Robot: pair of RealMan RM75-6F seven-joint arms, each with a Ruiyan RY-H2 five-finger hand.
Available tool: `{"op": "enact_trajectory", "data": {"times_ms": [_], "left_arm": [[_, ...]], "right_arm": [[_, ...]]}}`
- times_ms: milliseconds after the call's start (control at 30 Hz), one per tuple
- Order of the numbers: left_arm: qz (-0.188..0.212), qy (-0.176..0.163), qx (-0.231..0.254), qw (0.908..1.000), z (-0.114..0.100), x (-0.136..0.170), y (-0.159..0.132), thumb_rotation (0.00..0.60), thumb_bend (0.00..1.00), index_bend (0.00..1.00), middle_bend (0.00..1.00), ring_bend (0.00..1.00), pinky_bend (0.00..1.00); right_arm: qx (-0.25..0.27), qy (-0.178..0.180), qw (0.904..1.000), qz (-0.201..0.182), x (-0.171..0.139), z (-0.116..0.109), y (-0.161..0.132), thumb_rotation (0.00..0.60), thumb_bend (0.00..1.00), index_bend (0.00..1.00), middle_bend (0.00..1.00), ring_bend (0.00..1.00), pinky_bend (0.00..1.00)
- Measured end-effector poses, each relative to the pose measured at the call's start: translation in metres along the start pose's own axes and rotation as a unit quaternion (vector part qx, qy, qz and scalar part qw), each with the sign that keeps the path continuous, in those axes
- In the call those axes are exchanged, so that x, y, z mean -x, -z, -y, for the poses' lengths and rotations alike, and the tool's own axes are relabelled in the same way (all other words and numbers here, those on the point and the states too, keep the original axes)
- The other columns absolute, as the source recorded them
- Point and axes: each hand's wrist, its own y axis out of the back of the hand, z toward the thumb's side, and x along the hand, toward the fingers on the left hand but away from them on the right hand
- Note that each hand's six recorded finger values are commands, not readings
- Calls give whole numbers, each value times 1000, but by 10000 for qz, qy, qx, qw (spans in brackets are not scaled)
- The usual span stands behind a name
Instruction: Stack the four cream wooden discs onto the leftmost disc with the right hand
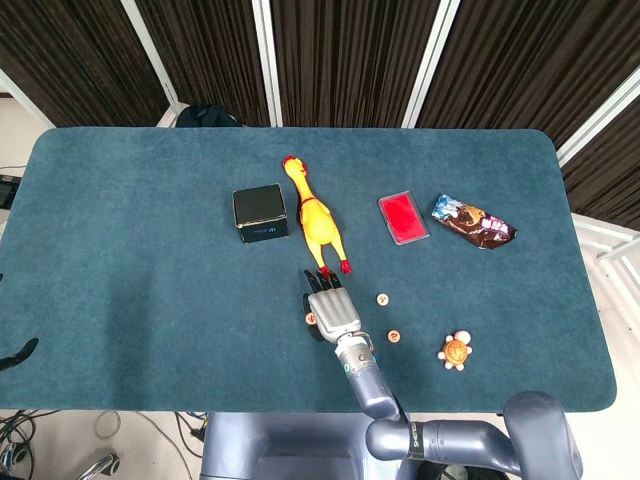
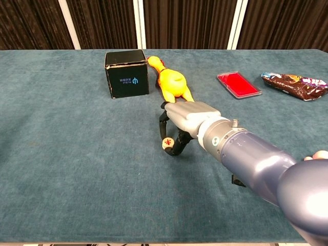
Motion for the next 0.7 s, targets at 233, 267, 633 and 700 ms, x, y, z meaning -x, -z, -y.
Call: {"op": "enact_trajectory", "data": {"times_ms": [233,267,633,700], "left_arm": [[-8,-4,0,10000,0,0,0,600,173,115,0,0,79],[-8,-3,-2,10000,0,0,0,600,173,115,0,0,79],[-11,2,-3,10000,0,0,0,600,174,115,0,0,79],[-9,-1,-3,10000,0,0,0,600,173,115,0,0,79]], "right_arm": [[15,7,10000,-3,0,-1,0,600,402,451,0,0,0],[13,3,10000,-5,0,0,0,600,401,449,0,0,0],[13,-1,10000,-6,0,0,-1,600,402,443,0,0,0],[13,5,10000,-2,0,0,-1,600,402,443,0,0,0]]}}
